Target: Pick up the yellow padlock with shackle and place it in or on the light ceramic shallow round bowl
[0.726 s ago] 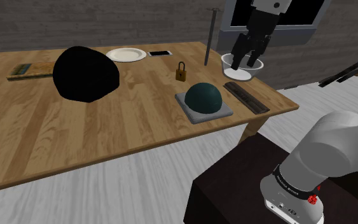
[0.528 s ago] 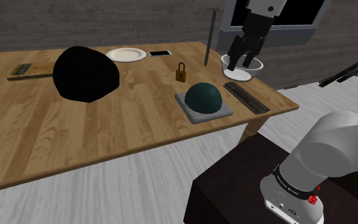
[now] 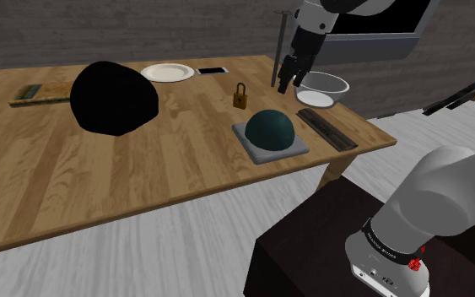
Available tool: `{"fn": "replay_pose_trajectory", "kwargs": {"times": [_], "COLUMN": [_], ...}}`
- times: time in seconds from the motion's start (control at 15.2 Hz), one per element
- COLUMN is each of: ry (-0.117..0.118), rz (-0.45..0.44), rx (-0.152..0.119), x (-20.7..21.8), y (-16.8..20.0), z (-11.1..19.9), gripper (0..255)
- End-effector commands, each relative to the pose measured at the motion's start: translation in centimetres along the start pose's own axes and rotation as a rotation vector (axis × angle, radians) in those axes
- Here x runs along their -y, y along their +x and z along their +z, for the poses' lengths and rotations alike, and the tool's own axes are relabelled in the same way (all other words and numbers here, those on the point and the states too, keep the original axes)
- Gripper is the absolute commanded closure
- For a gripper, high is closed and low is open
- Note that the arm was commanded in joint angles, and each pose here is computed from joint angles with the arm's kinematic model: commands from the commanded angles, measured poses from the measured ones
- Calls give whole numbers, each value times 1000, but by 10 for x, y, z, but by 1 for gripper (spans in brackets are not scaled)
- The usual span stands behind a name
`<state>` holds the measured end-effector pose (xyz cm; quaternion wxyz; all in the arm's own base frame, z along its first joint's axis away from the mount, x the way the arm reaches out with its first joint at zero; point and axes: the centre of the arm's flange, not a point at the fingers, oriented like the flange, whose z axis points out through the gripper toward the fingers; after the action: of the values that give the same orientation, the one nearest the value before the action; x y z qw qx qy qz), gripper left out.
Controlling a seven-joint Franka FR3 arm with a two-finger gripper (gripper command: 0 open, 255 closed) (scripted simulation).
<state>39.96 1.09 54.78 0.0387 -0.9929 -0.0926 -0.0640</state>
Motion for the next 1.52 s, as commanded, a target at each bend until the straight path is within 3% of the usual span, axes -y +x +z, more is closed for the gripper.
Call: {"fn": "replay_pose_trajectory", "kwargs": {"times": [0.0, 0.66, 1.12, 1.45], "ry": [-7, -33, -33, -33], "rz": [-52, -299, -299, -299], "rx": [-15, -80, -80, -80], "x": [-6, -15, -16, -16], "y": [21, 131, 134, 134], "z": [13, 66, 103, 106], "gripper": [0, 0, 0, 0]}}
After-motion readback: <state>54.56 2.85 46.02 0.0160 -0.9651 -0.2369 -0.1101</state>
